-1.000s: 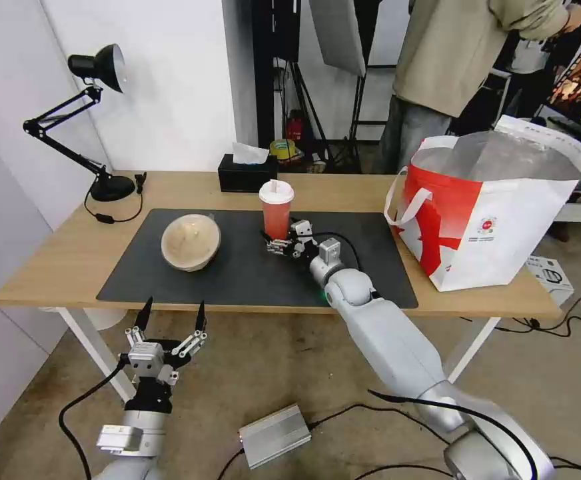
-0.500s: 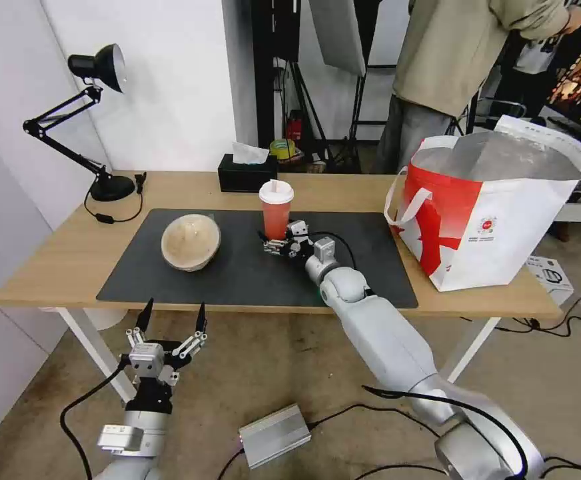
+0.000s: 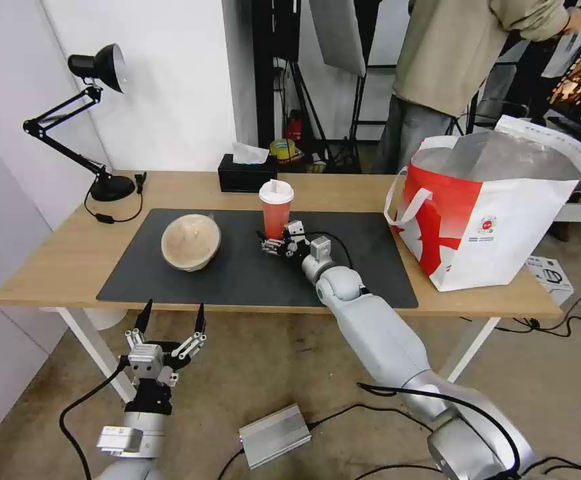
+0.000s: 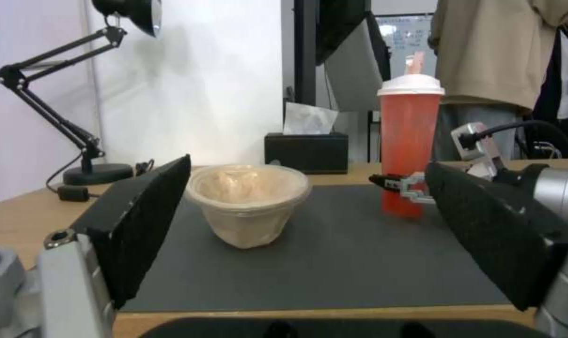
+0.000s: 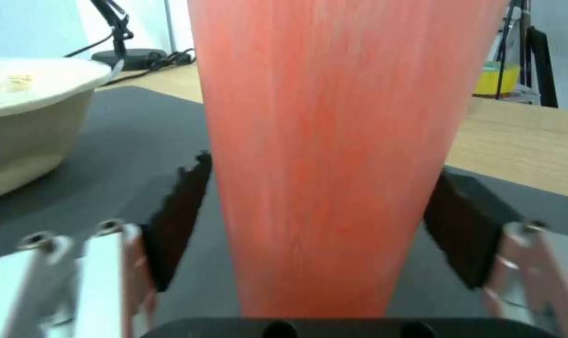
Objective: Pick up the trash from the table and place it into the takeout bag.
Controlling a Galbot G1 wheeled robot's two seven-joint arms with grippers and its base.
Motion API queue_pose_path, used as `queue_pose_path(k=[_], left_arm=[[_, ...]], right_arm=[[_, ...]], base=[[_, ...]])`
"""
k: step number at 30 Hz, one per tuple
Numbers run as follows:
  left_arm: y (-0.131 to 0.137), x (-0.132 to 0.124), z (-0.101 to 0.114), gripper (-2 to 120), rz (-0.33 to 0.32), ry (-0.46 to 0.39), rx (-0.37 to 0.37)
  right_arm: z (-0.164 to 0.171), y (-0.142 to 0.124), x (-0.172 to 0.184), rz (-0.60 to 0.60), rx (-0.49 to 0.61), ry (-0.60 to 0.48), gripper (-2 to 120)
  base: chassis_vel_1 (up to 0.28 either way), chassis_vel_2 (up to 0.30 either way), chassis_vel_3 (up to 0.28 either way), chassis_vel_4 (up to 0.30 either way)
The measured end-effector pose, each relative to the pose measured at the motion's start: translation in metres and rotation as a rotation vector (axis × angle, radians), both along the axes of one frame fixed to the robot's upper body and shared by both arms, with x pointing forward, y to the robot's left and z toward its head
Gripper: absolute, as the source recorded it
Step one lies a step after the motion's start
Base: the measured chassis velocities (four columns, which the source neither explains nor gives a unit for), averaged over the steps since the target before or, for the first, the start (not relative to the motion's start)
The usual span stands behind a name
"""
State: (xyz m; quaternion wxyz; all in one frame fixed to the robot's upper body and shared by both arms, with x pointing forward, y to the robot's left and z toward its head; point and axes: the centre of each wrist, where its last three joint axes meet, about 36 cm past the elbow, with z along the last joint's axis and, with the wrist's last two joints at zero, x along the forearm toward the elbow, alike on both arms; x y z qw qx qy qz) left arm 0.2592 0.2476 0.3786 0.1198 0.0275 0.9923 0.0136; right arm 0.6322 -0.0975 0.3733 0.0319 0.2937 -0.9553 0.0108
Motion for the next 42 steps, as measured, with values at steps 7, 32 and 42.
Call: queue_pose_path(k=[7,32,42], left_arm=[[-0.001,0.0,0.0,100,0.0,-0.002,-0.002],[-0.003,0.001,0.0,100,-0.006,-0.005,-0.008],[-0.003,0.004,0.0,100,-0.018,-0.009,-0.005]], right_arm=[[-0.002,0.0,-0.002,-0.001,0.0,0.004,52],[0.03,-0.004,-0.009,0.007,0.006,-0.069,4],[0.07,-0.012,-0.02,0.014,0.012,-0.117,4]], base=[[0.0,0.0,0.0,0.0],[0.0,0.0,0.0,0.0],[0.0,0.0,0.0,0.0]])
